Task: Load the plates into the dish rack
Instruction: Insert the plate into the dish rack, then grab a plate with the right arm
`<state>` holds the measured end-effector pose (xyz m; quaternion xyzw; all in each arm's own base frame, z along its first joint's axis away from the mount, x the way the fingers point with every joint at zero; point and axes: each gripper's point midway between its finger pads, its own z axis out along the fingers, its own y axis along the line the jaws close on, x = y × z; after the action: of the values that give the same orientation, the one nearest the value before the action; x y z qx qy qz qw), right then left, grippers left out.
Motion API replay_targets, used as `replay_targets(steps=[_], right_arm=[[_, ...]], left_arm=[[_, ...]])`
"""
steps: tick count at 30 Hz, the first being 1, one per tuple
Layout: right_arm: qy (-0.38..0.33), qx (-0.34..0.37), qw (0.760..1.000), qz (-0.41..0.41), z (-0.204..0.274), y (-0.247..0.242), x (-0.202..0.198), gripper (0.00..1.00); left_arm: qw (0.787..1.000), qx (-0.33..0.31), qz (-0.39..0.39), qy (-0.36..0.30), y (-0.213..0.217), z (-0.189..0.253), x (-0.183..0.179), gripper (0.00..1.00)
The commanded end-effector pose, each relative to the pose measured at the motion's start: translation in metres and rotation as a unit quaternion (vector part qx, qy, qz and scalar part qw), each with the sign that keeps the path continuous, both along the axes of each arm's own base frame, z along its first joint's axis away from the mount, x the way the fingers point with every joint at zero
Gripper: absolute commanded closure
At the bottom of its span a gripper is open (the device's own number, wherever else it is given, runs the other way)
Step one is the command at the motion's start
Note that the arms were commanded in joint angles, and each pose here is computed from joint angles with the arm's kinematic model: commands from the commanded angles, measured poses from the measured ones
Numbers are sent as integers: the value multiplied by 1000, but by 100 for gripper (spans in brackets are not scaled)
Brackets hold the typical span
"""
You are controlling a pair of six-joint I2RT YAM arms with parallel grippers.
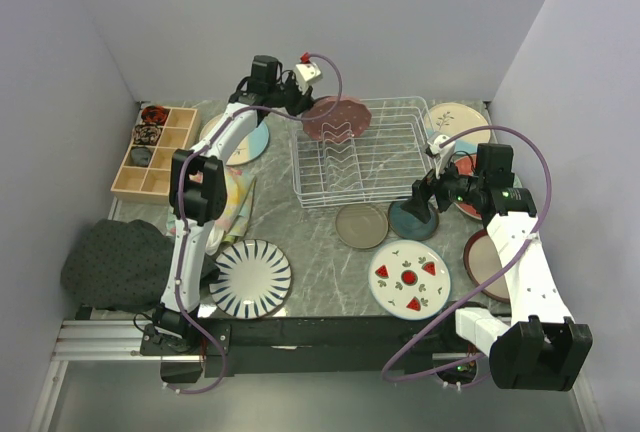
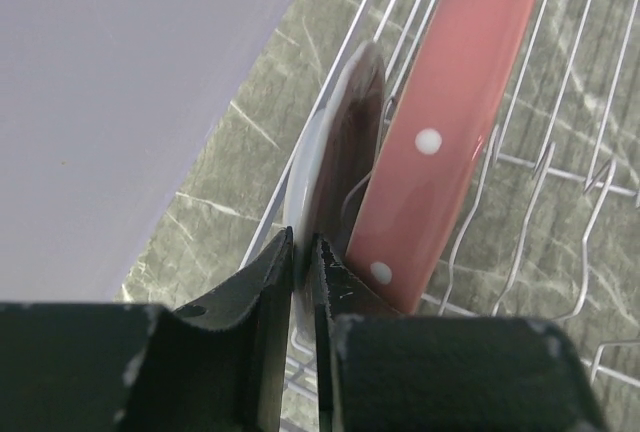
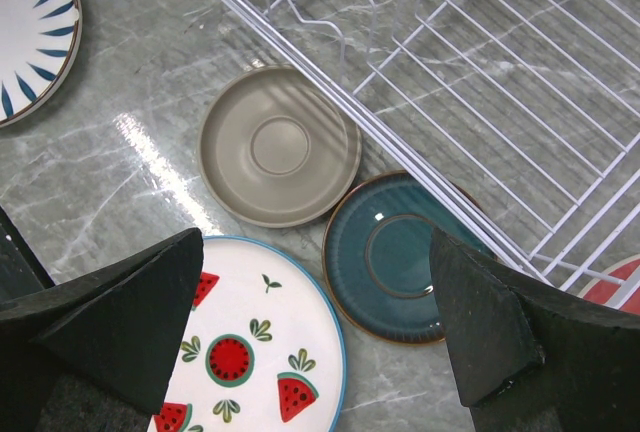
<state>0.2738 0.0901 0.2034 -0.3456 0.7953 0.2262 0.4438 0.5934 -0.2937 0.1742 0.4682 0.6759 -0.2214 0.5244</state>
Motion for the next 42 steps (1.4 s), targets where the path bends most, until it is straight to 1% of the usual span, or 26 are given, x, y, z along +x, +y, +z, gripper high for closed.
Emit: replay_targets(steps=[1,3,8,9,11,12,14,15,19,21,26,27,29,30,31,32,33,34,35,36,37,38,39,40,41,42], right_arm=[[-33,4,999,0,17,0,4,0],[-33,4,999,-2,16,-1,4,0],[-34,4,999,-1,17,-1,4,0],[-34,4,999,-1,17,-1,4,0],[-33,5,999,-1,17,0,4,0],[-32,4,999,-1,16,-1,4,0],[-33,5,999,0,17,0,4,0],[-33,5,999,0,16,0,4,0],[-34,6,999,0,17,0,4,0],[-34,6,999,0,18,0,3,0],[-35,7,999,2,18,0,3,0],[-34,7,999,1,18,0,3,0],[-35,6,999,1,18,0,3,0],[-34,6,999,0,17,0,3,0],[-34,5,999,-1,17,-1,4,0],[-32,5,999,0,16,0,4,0],[-32,5,999,-1,15,-1,4,0],[-31,5,1000,1,15,0,4,0],[-28,7,1000,2,14,0,4,0],[-26,7,1000,4,11,0,3,0],[-24,6,1000,6,11,1,3,0],[-23,6,1000,11,9,2,4,0],[-16,4,1000,15,6,3,2,0],[-12,4,1000,21,3,4,0,0],[-3,0,1000,24,-3,5,0,0],[4,-1,1000,26,-7,6,-1,0]], left_arm=[[997,-53,-27,-47,-21,50,4,82],[997,-59,-31,-48,-23,51,4,82],[996,-69,-35,-40,-27,47,3,77],[996,-69,-35,-41,-27,47,4,75],[996,-73,-26,-42,-25,51,5,68],[996,-77,-24,-48,-24,59,5,66],[994,-95,-5,-57,-17,73,11,57],[992,-107,1,-71,-14,92,11,54],[983,-155,39,-92,6,138,17,48],[979,-166,53,-105,18,156,18,47],[977,-168,75,-106,38,173,16,46],[975,-173,78,-112,41,185,11,45],[974,-181,89,-103,50,188,8,43],[972,-189,88,-113,54,206,-2,41],[970,-197,92,-108,57,212,-6,35],[971,-197,96,-95,61,207,-10,27],[968,-207,97,-106,66,230,-24,15],[968,-213,94,-98,68,233,-33,13],[968,-218,102,-68,71,220,-40,3],[965,-230,102,-78,77,245,-60,0],[962,-246,100,-68,78,251,-73,1],[963,-244,104,-40,79,230,-83,1],[960,-256,98,-55,84,255,-110,0],[960,-259,103,-21,85,234,-121,1],[959,-262,104,-11,87,234,-133,1],[955,-279,101,-15,91,253,-159,1]])
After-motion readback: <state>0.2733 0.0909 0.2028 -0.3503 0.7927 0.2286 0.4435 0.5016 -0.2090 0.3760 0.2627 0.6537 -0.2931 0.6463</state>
